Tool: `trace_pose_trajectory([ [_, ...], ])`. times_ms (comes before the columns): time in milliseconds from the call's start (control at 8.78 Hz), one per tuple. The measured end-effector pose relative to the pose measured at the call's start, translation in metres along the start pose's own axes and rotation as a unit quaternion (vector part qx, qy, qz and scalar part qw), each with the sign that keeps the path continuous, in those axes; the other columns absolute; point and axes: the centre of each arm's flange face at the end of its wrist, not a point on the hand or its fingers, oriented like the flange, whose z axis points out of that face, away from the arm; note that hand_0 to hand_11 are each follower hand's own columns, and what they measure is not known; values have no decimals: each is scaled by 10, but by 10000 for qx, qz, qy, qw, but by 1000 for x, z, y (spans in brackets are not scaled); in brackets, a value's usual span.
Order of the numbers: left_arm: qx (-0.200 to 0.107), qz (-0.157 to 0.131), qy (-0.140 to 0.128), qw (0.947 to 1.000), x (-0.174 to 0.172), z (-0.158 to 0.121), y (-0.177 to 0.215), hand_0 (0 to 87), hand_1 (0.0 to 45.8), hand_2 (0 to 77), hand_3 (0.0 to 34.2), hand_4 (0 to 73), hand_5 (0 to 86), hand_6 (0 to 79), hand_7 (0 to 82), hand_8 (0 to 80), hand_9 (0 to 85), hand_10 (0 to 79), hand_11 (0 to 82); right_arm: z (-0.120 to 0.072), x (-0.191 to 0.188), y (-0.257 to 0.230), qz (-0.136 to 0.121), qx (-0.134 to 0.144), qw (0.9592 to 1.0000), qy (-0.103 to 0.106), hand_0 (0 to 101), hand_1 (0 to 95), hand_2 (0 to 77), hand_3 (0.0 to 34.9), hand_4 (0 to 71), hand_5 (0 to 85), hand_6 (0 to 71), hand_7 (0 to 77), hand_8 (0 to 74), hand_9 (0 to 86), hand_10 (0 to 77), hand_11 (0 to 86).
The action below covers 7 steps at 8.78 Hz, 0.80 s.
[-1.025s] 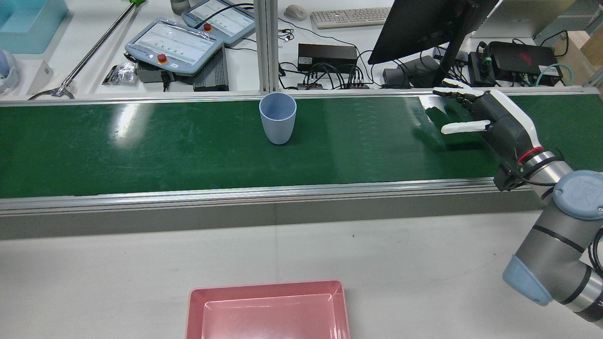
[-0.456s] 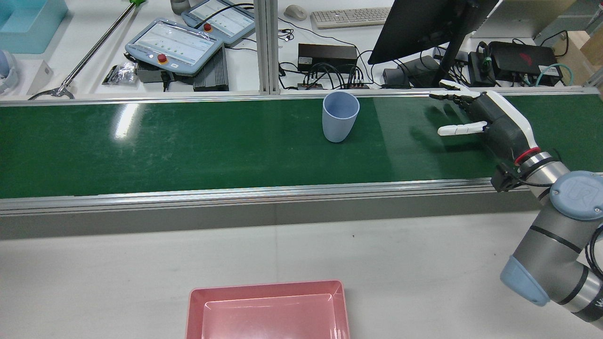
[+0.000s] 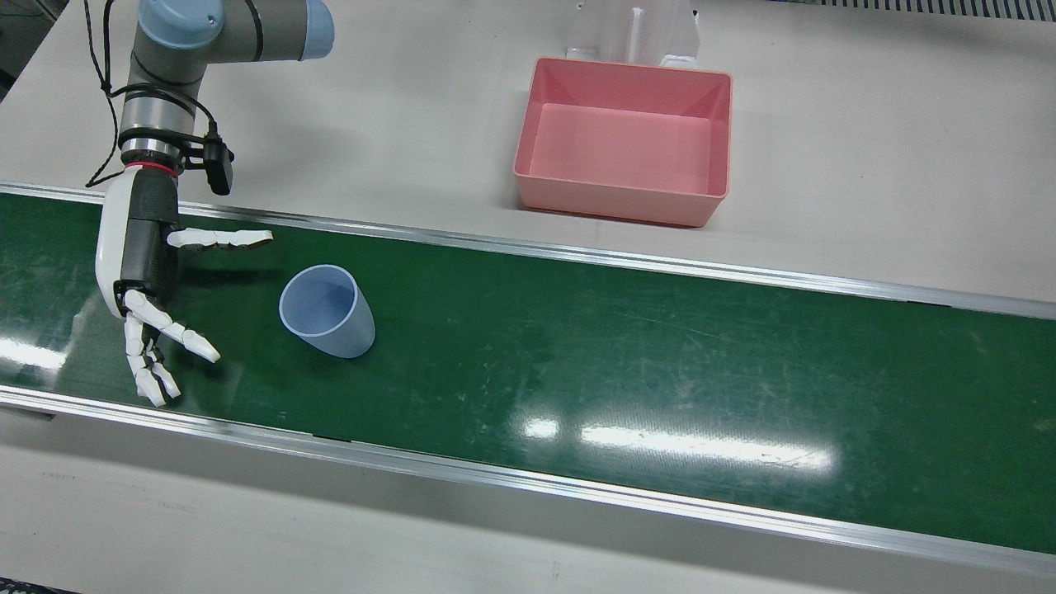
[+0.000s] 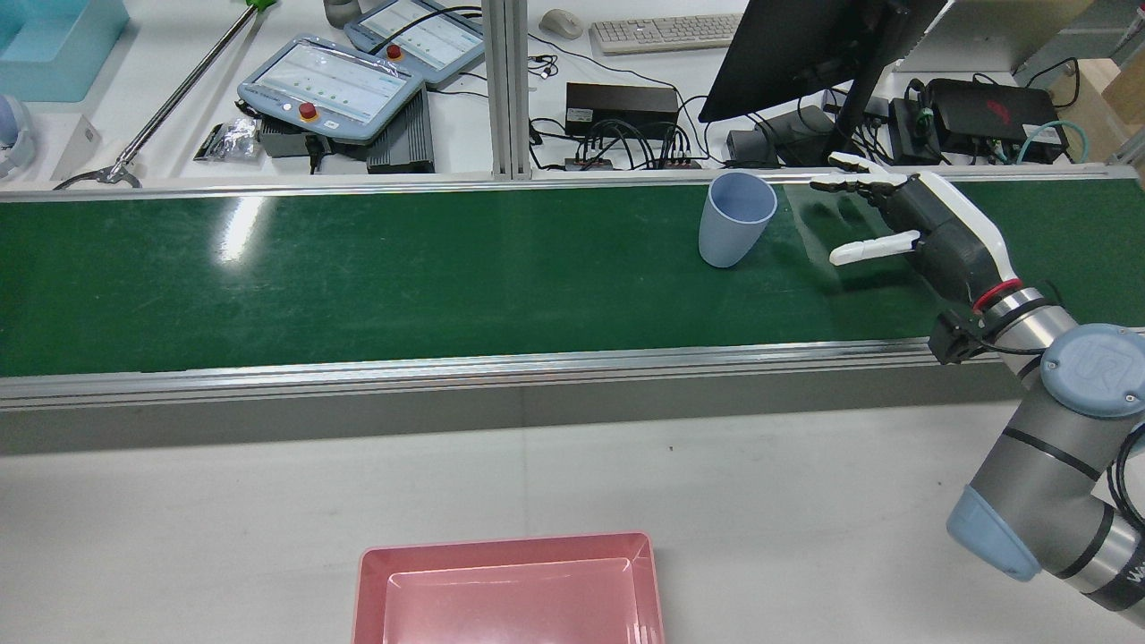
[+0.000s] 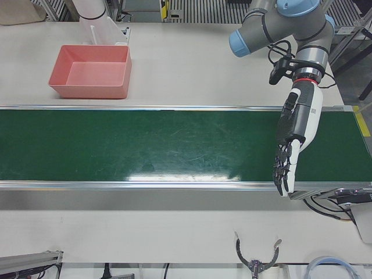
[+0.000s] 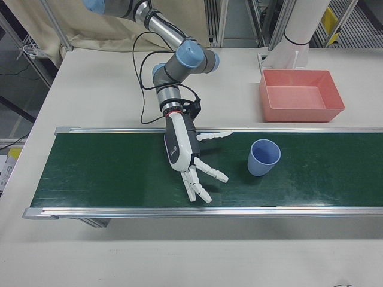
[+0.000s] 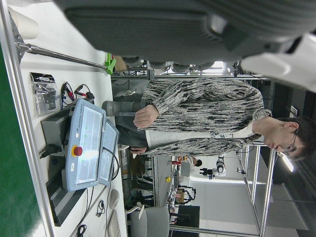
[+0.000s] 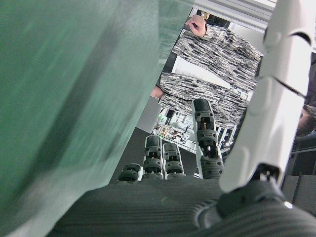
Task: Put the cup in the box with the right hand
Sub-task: 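Close the right hand fingers around the blue-grey cup on the belt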
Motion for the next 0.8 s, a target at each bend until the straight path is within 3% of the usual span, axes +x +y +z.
trace_pose_trajectory([
  [228,1,0,0,10000,0,0,0,0,5,11,0,11,0,0,5,0,0,0,0,0,0,0,-14,-1,10000,1,533,147,11,0,196,60,60,180,109,185,33,60],
  [342,4,-1,0,10000,0,0,0,0,5,11,0,11,5,5,5,0,0,0,0,0,0,0,-19,2,10000,-3,522,191,87,0,164,60,44,185,109,185,33,60],
  [456,6,-1,0,10000,0,0,-1,0,5,11,0,11,0,5,5,0,0,0,0,0,-1,-1,-31,13,10000,-10,521,104,71,0,196,60,44,185,109,185,33,60],
  [570,6,-1,0,10000,0,0,-1,0,5,11,0,11,5,5,5,0,0,0,0,0,-3,-2,-38,47,10000,-67,533,147,16,0,196,60,65,202,104,196,33,60],
  [684,7,-2,0,10000,0,0,-1,0,5,11,0,11,5,5,5,0,0,0,0,-1,-4,-4,-49,101,9998,-142,535,153,16,0,224,60,65,213,125,213,33,71],
  [797,7,-2,0,10000,0,0,-1,0,5,11,0,11,0,5,5,0,0,0,0,-2,-7,-7,-70,170,9996,-223,549,180,104,0,245,71,82,289,153,267,55,98],
])
